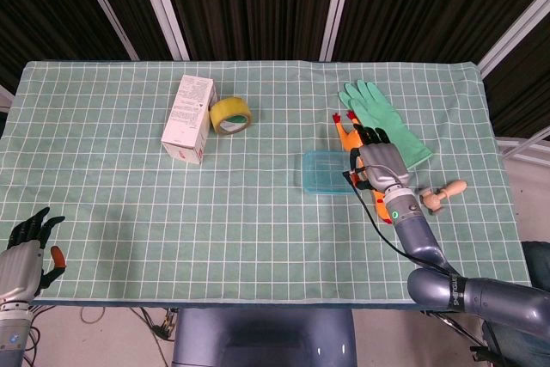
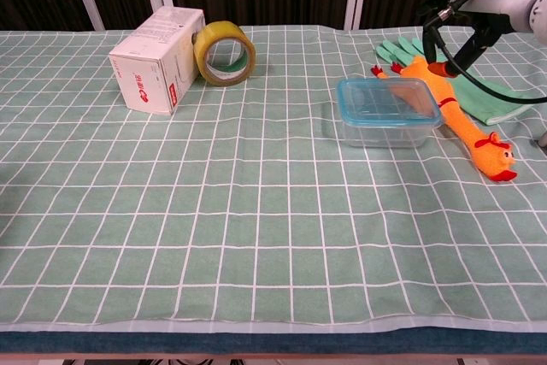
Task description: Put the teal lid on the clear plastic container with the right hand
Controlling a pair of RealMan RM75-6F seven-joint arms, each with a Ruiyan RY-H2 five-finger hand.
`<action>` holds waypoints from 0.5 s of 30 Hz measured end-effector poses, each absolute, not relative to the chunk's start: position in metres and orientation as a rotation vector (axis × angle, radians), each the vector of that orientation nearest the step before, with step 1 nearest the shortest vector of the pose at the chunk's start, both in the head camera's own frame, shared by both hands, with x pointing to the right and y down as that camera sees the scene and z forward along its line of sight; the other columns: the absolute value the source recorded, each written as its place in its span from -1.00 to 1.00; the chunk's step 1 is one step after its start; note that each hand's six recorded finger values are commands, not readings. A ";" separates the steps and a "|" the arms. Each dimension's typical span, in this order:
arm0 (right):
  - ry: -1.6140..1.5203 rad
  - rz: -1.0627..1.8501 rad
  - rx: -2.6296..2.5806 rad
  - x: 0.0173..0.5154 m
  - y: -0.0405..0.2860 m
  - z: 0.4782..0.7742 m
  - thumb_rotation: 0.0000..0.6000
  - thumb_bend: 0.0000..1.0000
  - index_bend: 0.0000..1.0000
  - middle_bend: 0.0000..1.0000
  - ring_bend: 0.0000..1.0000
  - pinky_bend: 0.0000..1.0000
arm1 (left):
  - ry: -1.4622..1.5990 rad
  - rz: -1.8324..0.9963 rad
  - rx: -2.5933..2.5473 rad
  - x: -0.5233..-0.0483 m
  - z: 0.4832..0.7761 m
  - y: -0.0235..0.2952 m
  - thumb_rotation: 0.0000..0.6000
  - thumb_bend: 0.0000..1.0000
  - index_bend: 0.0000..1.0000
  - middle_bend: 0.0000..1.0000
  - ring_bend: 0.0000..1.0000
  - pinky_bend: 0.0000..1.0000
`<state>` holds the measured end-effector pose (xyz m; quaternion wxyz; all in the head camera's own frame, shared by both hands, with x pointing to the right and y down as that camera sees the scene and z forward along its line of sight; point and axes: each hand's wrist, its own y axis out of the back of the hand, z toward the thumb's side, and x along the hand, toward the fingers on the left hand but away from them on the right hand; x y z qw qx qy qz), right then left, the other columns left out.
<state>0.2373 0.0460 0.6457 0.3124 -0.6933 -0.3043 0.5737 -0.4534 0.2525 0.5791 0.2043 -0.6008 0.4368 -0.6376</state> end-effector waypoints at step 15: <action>-0.733 1.581 -1.845 0.249 0.069 0.666 1.00 -0.09 0.27 -0.98 -1.00 -1.00 | 1.218 -1.785 -1.676 -0.453 0.580 0.253 1.00 0.48 -0.64 -1.00 -1.00 -1.00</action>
